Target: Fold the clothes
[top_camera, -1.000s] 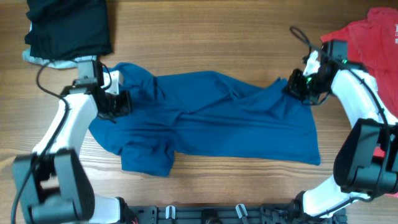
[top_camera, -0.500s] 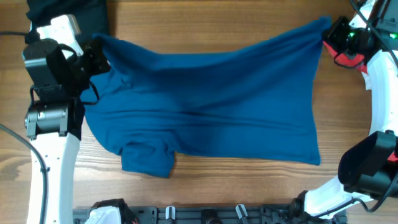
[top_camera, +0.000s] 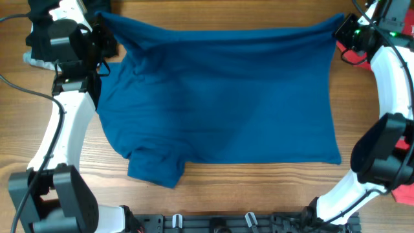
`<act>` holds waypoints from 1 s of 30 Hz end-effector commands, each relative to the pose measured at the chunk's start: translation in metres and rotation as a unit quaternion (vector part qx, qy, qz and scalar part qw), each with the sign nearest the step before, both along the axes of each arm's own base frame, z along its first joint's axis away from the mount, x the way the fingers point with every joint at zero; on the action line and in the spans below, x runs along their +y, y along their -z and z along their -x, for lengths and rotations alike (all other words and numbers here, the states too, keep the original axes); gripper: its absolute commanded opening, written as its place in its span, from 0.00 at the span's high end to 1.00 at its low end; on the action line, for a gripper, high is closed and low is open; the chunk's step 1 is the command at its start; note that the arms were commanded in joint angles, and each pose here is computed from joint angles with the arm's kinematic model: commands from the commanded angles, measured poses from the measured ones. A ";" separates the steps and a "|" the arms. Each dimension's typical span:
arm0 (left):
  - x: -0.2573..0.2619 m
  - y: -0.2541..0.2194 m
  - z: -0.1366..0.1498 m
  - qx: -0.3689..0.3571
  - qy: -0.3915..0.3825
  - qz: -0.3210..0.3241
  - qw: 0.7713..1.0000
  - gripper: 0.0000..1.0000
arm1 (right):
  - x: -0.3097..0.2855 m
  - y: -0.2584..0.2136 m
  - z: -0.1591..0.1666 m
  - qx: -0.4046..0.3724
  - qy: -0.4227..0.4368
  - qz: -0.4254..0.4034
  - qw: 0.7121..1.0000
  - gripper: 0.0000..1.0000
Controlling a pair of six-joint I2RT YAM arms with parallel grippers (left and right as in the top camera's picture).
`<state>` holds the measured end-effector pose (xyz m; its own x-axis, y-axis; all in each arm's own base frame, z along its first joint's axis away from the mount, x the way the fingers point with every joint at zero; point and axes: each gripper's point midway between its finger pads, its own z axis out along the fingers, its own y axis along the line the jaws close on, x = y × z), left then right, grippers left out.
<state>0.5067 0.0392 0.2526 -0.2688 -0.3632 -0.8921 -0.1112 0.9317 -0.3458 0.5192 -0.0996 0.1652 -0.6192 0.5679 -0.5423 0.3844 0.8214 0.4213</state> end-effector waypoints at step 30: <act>-0.001 0.084 -0.006 0.125 0.009 0.002 0.992 0.62 | -0.065 0.016 0.025 0.071 0.090 0.126 0.985 0.89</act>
<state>0.5212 0.0596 0.1577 -0.4288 -0.3674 -0.8253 -0.2810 0.9225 -0.2647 0.4941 -0.1561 0.1331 -0.6222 0.5440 -0.5630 0.5650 0.8098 0.1580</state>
